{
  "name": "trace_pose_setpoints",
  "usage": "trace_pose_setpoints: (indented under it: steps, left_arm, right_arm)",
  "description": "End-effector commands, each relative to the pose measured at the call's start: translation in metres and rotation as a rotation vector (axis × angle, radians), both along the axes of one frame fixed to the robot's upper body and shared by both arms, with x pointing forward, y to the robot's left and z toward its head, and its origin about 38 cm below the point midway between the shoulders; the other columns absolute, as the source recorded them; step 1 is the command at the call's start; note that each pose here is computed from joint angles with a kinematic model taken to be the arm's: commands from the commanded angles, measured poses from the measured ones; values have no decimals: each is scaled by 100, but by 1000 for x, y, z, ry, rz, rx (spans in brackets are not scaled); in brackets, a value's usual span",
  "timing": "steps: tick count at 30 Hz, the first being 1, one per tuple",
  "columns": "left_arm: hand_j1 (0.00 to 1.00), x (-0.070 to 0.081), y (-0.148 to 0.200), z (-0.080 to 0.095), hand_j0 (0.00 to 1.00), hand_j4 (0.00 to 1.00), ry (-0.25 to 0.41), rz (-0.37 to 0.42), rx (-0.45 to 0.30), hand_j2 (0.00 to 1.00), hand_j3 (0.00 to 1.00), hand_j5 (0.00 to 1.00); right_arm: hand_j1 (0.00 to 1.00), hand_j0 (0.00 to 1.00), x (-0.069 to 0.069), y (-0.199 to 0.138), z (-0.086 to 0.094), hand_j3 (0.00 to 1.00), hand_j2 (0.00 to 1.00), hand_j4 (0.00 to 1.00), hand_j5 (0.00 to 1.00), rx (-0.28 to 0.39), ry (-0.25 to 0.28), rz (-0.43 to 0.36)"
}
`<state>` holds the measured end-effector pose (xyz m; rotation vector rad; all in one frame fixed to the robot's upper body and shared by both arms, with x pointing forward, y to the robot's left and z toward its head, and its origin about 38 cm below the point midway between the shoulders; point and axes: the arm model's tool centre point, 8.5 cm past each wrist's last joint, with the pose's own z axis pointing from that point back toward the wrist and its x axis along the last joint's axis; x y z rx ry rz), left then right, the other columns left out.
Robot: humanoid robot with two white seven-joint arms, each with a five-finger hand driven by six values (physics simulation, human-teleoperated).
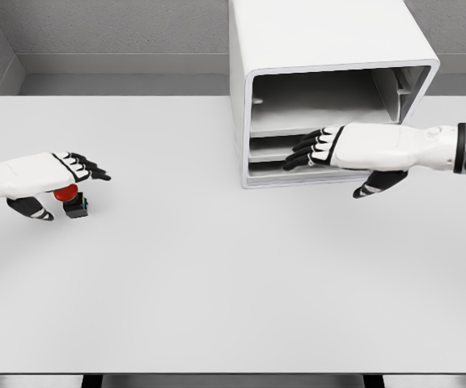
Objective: Slide open multi-storey tabletop storage cabinets and put open load switch and slide close multi-storey tabletop storage cabinets
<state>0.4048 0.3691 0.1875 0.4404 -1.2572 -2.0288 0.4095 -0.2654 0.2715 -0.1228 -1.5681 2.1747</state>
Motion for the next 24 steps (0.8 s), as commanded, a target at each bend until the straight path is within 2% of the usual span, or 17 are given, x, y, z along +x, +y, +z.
trace_pose_setpoints:
  steps: [1,2,4,7,8,10,18,21,24]
  left_arm:
    - [99,0,1,-3,99,99,8,6,-1,99,99,99]
    - [99,-2,-2,-9,99,99,24,-5,16,99,99,99]
    - [93,-1,-2,-8,93,93,18,-8,20,93,93,93]
    - [65,-1,-2,-8,65,65,20,-6,8,65,65,65]
    - [61,-1,-2,-8,61,61,20,-5,10,61,61,61]
    - [58,-1,-1,-8,58,58,23,-2,11,58,58,58]
    - [44,-1,4,-7,44,44,30,9,2,44,44,44]
    - [38,-1,2,-6,38,38,30,5,-6,38,38,38]
    - [36,-1,1,-4,36,36,27,1,-7,36,36,36]
  right_arm:
    - [100,100,9,-7,-3,100,100,100,100,21,37,-40]
    - [100,100,13,-13,-4,100,100,100,100,19,42,-61]
    - [100,100,18,-19,-5,100,100,100,100,28,71,-86]
    - [100,100,23,-19,-9,100,100,100,100,31,93,-95]
    - [100,100,24,-19,-8,100,100,100,100,28,101,-93]
    - [100,100,26,-20,-10,100,100,100,100,31,111,-100]
    - [100,100,29,-24,7,100,100,100,100,67,102,-112]
    - [100,100,37,-34,3,100,100,100,100,64,110,-153]
    - [100,100,38,-28,-1,100,100,100,100,62,121,-143]
